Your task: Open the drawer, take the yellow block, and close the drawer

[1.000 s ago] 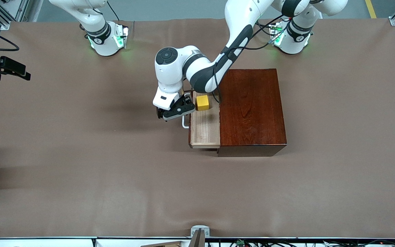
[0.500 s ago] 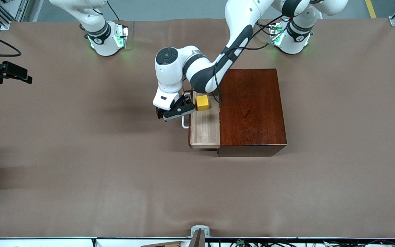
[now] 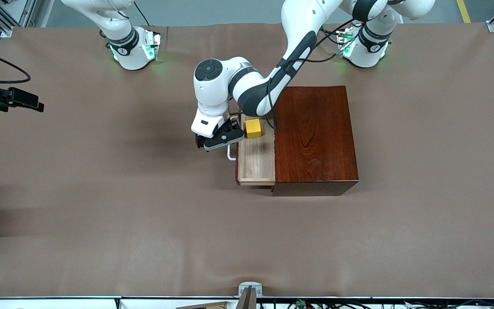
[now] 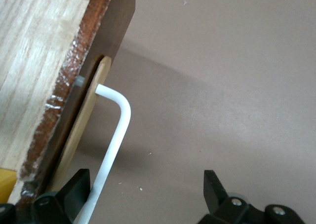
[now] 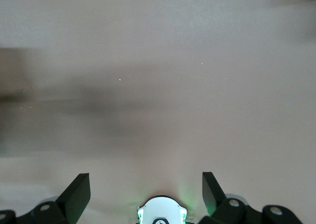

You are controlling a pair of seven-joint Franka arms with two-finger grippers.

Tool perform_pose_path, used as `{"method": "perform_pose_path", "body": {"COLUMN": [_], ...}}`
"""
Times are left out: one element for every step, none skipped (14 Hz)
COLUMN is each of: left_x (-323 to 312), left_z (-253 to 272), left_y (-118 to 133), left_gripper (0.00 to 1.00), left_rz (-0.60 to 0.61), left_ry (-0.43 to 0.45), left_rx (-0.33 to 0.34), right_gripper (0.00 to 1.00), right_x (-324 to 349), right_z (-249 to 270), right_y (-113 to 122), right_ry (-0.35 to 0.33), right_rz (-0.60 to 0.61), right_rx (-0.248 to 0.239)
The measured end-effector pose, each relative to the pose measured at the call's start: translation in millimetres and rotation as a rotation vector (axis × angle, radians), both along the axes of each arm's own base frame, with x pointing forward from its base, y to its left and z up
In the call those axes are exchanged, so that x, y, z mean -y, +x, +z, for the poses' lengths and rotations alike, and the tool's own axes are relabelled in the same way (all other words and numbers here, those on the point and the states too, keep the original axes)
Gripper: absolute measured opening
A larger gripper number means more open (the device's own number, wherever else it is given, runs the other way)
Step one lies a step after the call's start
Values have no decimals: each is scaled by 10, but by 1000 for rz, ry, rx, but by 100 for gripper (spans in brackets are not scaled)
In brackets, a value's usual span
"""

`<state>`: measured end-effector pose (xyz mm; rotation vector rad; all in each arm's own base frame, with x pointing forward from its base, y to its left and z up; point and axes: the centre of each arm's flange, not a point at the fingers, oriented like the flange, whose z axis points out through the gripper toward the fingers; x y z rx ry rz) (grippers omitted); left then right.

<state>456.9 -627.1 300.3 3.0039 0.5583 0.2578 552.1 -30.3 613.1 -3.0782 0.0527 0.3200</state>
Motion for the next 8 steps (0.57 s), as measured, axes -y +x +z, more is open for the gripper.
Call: {"method": "perform_pose_path", "body": {"left_x": [5,8,11,14,21,56,105,139], "left_z": [5,27,64,106,150,225,322,415], "left_y": [-11,-15,-24,-39,-69,-120,-180,-229], "left_gripper": [100,100,100,100,100,100,100,100], "left_rz": [-2,-2,-2,-2,-3,-4,-9,-14], "left_ry": [4,6,9,11,15,1,-18,-28], "left_rx": [-4,-6,-9,-14,-23,-36,-43,-45], "right_gripper": [100,100,100,100,100,100,100,100], "right_x": [0,0,0,0,-2,-5,-13,-22], "right_z": [5,6,5,5,4,3,1,-4], "right_y": [-1,-3,-4,-5,-5,-6,-7,-11], "right_ry": [0,0,0,-1,-5,-11,-20,-27], "right_rz": [0,0,-1,-6,-24,-54,-92,-127], "right_rx": [0,-1,-2,-3,-4,-7,-11,-17]}}
